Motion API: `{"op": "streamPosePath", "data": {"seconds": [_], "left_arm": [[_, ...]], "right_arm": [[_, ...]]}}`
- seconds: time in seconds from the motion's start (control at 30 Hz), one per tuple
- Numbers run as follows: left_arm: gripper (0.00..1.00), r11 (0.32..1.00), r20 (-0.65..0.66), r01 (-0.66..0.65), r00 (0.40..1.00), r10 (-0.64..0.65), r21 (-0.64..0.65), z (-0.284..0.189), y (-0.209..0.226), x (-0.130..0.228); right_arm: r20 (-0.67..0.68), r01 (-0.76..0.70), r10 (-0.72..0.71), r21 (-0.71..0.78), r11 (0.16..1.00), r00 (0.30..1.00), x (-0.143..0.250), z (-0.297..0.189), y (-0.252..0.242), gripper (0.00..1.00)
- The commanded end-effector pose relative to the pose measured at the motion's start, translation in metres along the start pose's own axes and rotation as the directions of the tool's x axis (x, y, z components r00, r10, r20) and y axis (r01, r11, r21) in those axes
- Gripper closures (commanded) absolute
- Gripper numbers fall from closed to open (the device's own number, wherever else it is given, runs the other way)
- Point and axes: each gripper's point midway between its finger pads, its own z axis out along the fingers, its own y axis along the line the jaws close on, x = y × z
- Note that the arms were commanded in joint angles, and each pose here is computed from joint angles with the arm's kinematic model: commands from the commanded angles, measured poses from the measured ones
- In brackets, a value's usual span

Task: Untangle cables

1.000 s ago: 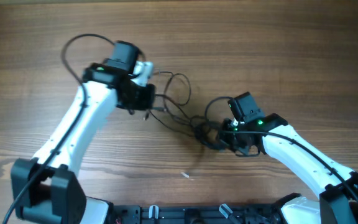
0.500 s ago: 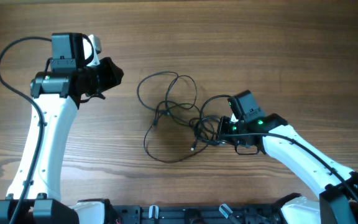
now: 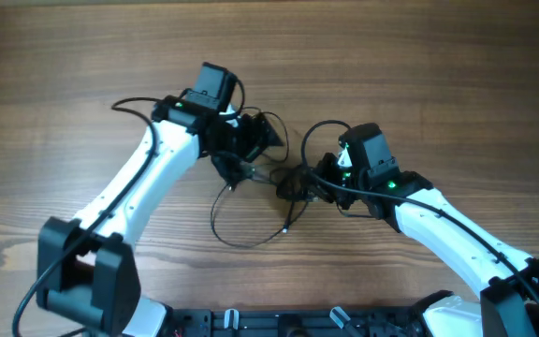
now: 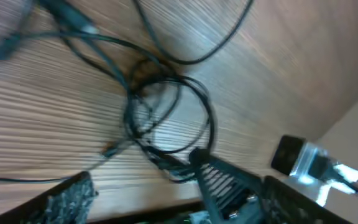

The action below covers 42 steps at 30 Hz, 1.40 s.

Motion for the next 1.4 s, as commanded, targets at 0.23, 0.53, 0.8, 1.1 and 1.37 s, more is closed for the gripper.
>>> {"op": "streamPosePath", "data": {"seconds": [0.23,0.53,0.8,1.1,1.37], "left_arm": [[0.12,0.996,-0.152,0.079,0.985,-0.085,-0.044,0.040,0.000,0.030],[0.15,0.979,-0.164,0.136,0.973,-0.161,-0.154,0.069,0.061,0.038],[0.47,0.990,-0.179,0.106,0.976,-0.122,-0.095,0.085,0.065,0.039],[0.60,0.996,-0.183,0.073,0.980,-0.081,-0.048,0.097,0.043,0.053],[0.95,0.996,-0.144,0.067,0.987,-0.076,-0.063,0.098,0.047,0.046]], "right_arm": [[0.007,-0.049,0.049,-0.008,0.999,0.999,-0.002,-0.001,0.004,0.96],[0.007,-0.049,0.049,-0.009,0.999,0.999,-0.002,-0.001,0.004,0.96],[0.007,-0.049,0.049,-0.009,0.999,0.999,-0.002,-0.001,0.004,0.96],[0.006,-0.049,0.049,-0.009,0.999,0.999,-0.002,-0.001,0.004,0.96],[0.003,-0.052,0.052,-0.002,0.999,0.999,-0.001,-0.001,0.002,0.96]]}}
